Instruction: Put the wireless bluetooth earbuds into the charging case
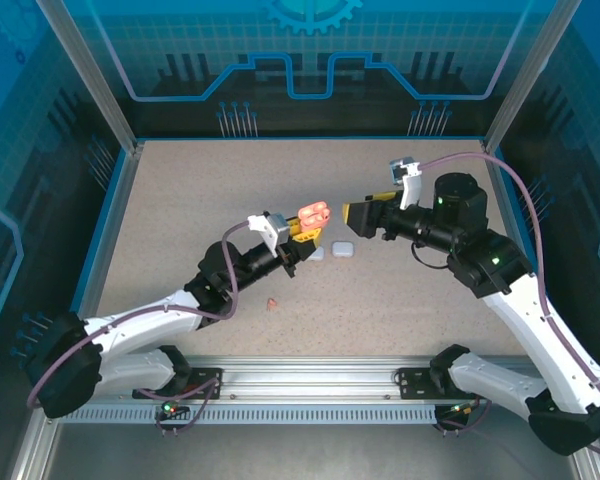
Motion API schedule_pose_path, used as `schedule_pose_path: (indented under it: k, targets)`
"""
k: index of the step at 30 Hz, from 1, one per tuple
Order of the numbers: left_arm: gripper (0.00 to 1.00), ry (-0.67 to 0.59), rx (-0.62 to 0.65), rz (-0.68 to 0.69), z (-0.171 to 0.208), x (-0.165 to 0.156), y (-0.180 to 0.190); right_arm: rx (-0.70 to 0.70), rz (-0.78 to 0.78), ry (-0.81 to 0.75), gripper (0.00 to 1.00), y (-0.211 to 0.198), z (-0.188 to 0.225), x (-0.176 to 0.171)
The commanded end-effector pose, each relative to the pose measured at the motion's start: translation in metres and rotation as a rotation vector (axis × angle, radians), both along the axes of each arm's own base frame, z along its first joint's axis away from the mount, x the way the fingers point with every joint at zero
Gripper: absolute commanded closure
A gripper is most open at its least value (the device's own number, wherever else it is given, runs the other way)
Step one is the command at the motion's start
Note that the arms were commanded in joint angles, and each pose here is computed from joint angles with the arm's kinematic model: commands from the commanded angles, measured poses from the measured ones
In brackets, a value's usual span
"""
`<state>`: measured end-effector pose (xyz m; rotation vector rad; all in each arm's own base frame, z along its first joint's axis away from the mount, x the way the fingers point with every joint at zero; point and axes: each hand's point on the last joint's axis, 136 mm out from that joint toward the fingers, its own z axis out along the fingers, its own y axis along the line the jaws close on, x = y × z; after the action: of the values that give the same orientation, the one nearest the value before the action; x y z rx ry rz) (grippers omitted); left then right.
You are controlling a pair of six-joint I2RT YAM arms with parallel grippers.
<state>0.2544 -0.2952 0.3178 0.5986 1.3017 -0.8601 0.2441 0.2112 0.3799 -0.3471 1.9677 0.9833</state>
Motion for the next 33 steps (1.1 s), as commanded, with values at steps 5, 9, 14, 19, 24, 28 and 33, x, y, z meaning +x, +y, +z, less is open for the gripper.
schedule_pose_path:
  k: [5, 9, 14, 19, 24, 28, 33]
  targets:
    - [1.00, -0.021, -0.018, -0.065, 0.009, -0.013, -0.004, 0.053, 0.201, 0.061, 0.16, 0.031, -0.007, -0.007]
    - [1.00, -0.016, -0.016, -0.065, 0.009, -0.012, -0.005, 0.067, 0.241, 0.070, 0.15, 0.041, -0.006, -0.004]
    - [1.00, -0.006, -0.007, -0.057, 0.004, -0.010, -0.006, 0.073, 0.268, 0.078, 0.18, 0.046, -0.007, -0.008]
    - [1.00, 0.000, -0.009, -0.048, 0.003, -0.007, -0.006, 0.068, 0.275, 0.091, 0.21, 0.046, -0.009, -0.012]
    - [1.00, 0.003, -0.010, -0.044, 0.002, -0.006, -0.007, 0.057, 0.270, 0.112, 0.23, 0.047, -0.014, -0.012]
    - [1.00, 0.007, -0.011, -0.044, 0.002, -0.005, -0.007, 0.053, 0.277, 0.121, 0.23, 0.049, -0.016, -0.013]
    - [1.00, 0.011, -0.011, -0.043, 0.001, -0.005, -0.007, 0.043, 0.280, 0.128, 0.24, 0.049, -0.018, -0.015]
